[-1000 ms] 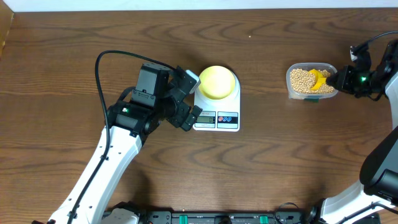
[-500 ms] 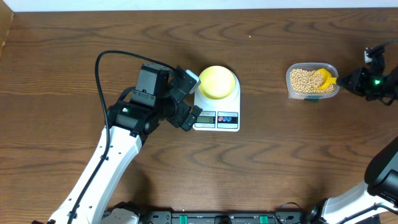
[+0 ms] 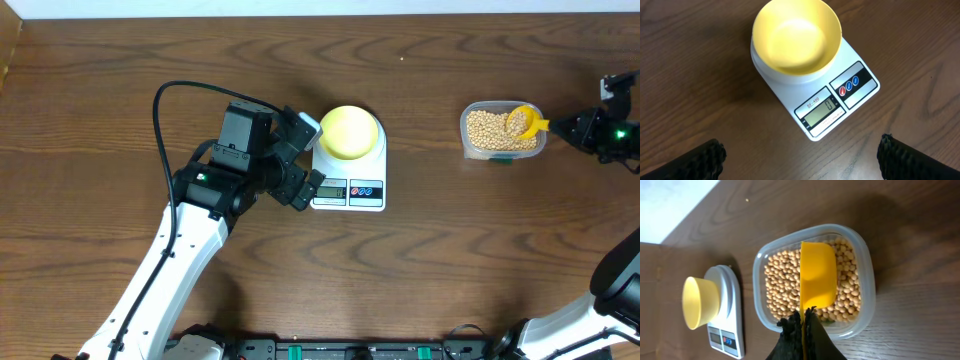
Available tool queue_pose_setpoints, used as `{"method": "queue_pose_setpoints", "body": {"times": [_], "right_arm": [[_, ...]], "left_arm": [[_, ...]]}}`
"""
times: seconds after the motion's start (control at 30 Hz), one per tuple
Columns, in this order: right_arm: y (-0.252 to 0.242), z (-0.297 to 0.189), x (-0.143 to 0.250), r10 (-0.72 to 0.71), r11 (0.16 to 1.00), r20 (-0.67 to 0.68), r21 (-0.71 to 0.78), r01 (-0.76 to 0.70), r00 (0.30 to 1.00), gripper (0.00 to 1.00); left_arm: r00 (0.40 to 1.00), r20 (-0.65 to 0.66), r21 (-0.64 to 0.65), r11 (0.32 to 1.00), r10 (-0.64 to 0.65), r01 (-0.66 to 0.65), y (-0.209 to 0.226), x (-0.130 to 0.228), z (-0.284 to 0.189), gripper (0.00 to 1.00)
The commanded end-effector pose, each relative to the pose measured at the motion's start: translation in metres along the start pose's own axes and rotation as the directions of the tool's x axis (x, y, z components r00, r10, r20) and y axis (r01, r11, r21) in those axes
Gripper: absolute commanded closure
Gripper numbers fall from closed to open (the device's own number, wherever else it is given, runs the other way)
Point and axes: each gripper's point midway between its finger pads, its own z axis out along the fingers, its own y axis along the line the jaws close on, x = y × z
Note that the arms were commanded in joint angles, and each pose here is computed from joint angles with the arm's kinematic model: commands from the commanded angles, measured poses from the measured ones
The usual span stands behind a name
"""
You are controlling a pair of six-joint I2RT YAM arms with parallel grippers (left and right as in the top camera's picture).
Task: Scoop item into bowl and weigh 50g on scale
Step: 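Lift the filled yellow scoop up out of the soybean tub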
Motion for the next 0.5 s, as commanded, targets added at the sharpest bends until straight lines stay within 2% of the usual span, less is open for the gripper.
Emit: {"method": "queue_pose_setpoints", "body": {"times": [0.0,0.47], "right_arm": [[0.008,-0.003,-0.002,-0.003,0.997,0.020,-0.083,0.005,1.000,0.99],[0.016,-0.017,-0.010,-0.002,0.981,0.079,-0.195,0.017,0.997,0.99]], "left_arm": [[1.000,0.005,0.009,1.000,0.000,0.000,-0.001,0.000,-0.002,0.01],[1.000,0.005,0.009,1.000,0.000,0.000,-0.001,0.000,-0.002,0.01]]}}
